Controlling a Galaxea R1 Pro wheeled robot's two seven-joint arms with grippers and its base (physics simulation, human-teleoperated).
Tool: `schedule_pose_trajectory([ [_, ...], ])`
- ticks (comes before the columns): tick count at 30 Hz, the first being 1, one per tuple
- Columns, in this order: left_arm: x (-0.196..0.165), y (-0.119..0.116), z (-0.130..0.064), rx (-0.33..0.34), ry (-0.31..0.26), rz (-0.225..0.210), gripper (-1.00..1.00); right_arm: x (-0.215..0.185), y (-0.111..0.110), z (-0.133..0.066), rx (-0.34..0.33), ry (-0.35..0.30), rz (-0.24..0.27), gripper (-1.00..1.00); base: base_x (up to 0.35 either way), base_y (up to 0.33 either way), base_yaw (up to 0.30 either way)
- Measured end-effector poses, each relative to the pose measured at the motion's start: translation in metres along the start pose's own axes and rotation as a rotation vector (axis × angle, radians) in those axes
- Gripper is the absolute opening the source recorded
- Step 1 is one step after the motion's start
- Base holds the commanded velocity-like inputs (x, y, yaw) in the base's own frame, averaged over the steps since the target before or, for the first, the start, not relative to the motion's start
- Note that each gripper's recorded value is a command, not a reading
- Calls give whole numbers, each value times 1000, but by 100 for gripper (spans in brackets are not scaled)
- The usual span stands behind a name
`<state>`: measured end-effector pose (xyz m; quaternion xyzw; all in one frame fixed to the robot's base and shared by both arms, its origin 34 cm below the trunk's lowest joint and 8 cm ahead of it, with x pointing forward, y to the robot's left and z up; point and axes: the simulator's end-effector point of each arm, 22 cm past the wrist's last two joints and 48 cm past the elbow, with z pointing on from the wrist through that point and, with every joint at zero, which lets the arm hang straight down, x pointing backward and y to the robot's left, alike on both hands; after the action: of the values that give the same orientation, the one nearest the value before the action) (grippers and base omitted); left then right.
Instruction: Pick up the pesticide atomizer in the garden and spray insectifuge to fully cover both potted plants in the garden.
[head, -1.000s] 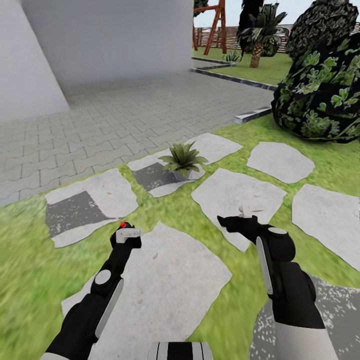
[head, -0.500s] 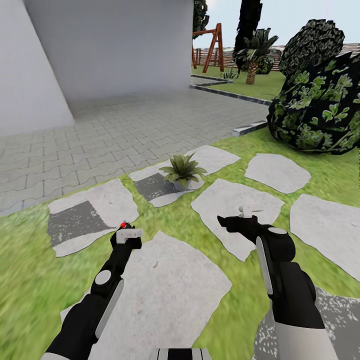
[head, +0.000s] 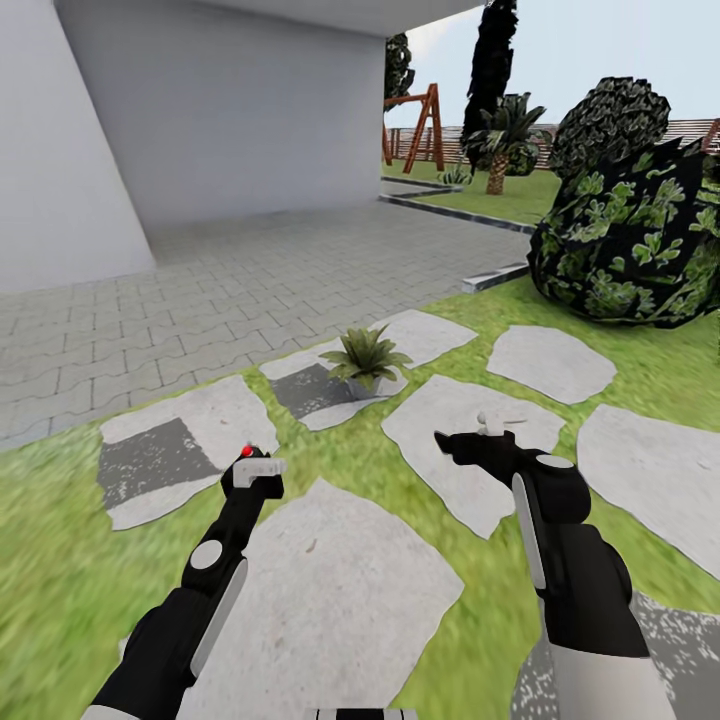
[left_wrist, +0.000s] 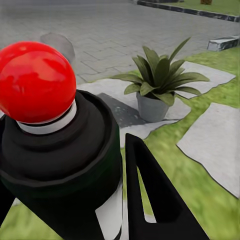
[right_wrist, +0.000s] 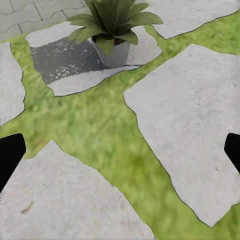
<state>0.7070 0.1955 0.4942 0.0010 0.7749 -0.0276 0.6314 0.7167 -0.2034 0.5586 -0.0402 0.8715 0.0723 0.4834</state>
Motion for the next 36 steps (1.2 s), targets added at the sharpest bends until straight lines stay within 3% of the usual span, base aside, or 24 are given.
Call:
schedule_pose_trajectory([
  [27,-36,-2,-11,-1,-33,9,-100,-52,6,-43,2,-92,-12,100,0,0,0],
  [33,-18,5,-12,-20,57,19,-100,-47,5,-49,5,-44,8,100,0,0,0],
  [36,-8,21,-13,-52,107,-18,-100,-44,3,-52,9,-29,11,100,0,0,0],
])
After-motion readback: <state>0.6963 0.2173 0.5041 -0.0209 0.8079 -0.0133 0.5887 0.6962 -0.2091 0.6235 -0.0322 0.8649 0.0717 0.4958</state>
